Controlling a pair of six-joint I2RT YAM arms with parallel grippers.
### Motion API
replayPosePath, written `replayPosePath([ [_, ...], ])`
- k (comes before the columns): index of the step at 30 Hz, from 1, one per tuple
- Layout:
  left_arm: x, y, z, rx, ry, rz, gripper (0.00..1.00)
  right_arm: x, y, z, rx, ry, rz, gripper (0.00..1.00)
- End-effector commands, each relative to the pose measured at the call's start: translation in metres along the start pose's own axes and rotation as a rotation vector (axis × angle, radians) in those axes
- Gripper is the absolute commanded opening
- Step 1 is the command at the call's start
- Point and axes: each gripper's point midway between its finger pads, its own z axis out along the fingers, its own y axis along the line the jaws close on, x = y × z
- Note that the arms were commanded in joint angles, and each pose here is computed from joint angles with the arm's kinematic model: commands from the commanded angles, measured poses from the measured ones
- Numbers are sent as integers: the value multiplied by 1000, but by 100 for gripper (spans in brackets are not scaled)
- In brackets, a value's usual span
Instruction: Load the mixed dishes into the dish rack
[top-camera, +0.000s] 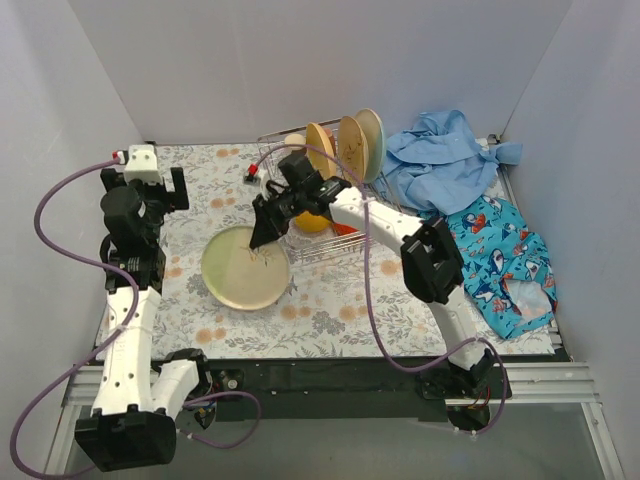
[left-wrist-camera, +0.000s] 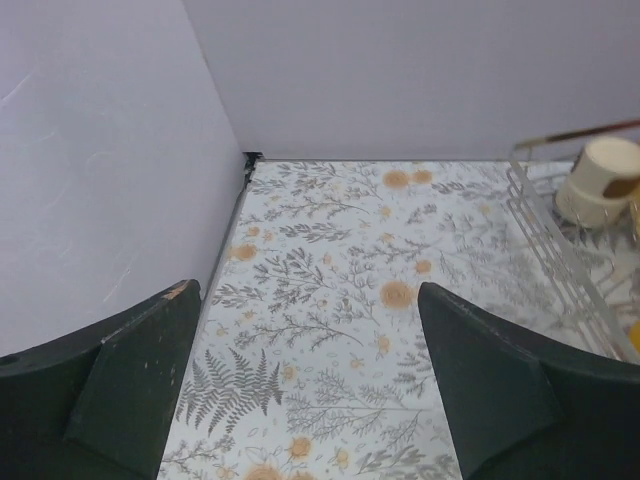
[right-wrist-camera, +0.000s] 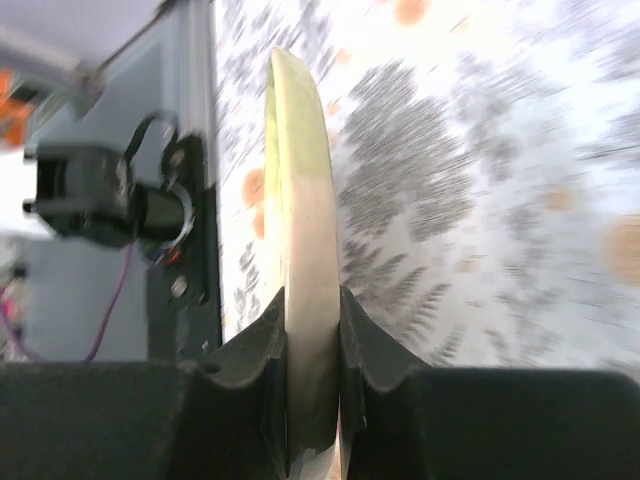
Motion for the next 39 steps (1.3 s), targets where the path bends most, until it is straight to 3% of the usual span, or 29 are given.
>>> replayPosePath([
  [1, -3, 28, 15, -203, -5, -208, 91, -153, 53, -112, 242, -417, -282, 1],
  [5, 4, 4, 17, -87, 3, -254, 91, -204, 52, -181, 505, -658, -420, 1],
  [9, 14, -10, 16, -27, 42, -292, 91, -227, 32, -248, 834, -916, -405, 1],
  [12, 18, -14, 13, -2, 57, -287, 91, -233, 13, -279, 1026, -1022, -364, 1],
  [22, 35, -20, -2, 17, 98, -284, 90, -231, -35, -294, 1316, -1091, -258, 1],
  [29, 51, -23, -7, 19, 133, -277, 90, -220, -57, -266, 1318, -1053, -221, 1],
  [39, 66, -32, -6, 52, 172, -285, 90, -235, -61, -248, 1310, -1095, -240, 1],
])
